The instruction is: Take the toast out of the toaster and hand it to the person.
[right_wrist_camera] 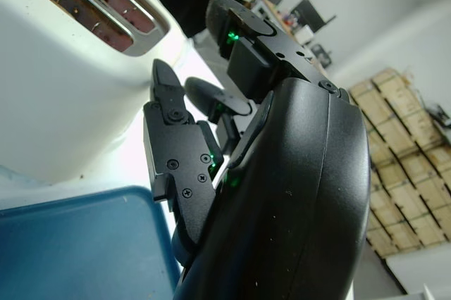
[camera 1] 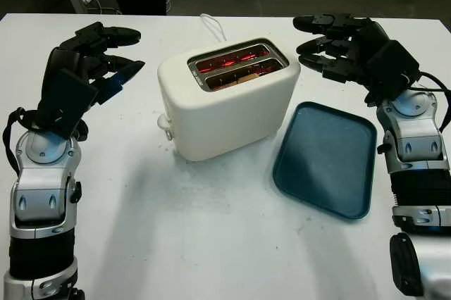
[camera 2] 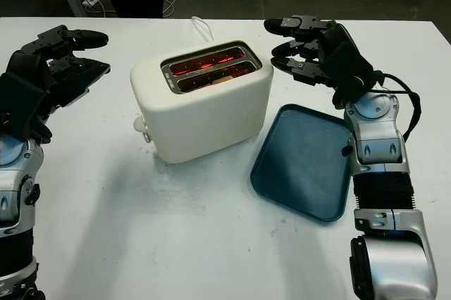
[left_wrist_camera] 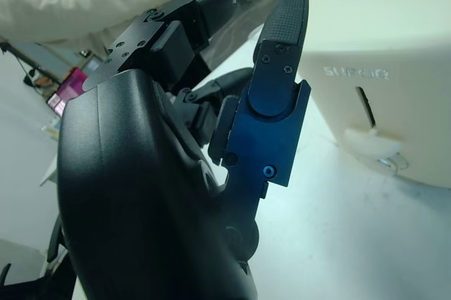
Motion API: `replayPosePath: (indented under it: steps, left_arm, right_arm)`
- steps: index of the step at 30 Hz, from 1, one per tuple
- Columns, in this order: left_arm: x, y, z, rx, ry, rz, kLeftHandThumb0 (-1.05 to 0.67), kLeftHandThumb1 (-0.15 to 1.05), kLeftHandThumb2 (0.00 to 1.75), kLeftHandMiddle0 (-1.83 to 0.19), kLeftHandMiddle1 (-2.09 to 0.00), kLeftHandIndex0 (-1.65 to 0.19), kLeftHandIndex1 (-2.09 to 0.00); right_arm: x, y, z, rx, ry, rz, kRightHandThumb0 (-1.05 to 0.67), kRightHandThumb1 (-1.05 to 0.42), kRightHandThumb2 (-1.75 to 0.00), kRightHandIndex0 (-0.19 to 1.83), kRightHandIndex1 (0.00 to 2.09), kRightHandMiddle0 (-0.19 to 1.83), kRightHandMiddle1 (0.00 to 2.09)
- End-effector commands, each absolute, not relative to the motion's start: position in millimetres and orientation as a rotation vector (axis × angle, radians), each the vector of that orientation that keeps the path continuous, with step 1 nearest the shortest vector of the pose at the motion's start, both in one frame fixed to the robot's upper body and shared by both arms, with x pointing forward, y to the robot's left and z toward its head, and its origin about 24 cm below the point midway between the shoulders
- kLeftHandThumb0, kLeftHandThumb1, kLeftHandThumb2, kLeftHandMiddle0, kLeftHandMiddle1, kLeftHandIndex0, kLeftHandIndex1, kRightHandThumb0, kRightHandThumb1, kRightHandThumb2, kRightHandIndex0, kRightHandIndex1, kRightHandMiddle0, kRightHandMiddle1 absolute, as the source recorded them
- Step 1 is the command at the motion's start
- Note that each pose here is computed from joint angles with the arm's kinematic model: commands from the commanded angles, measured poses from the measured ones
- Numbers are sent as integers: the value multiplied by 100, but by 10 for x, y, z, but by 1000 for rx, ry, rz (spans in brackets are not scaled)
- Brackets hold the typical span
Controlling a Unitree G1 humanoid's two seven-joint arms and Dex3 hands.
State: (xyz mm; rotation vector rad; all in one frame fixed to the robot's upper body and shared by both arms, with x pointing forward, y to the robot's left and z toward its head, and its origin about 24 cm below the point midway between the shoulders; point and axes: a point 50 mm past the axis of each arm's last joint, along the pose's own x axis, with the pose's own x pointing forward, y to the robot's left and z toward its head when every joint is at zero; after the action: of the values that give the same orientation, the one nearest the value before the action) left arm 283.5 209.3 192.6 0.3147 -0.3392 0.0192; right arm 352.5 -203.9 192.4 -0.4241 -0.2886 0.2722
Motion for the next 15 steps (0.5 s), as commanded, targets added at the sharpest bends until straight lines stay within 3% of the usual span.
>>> replayPosePath:
  steps: [1, 15]
  left_arm:
    - [2821, 2108, 1934, 317, -344, 31, -54, 91, 0, -56, -95, -61, -62]
    - [2805, 2115, 1936, 321, -344, 40, -53, 91, 0, -58, -94, -63, -61]
  right_arm:
    - [3516, -2044, 1928, -413, -290, 268, 2, -92, -17, 45, 88, 77, 1]
    - [3521, -2033, 1920, -420, -292, 273, -2, -92, -16, 44, 89, 76, 1]
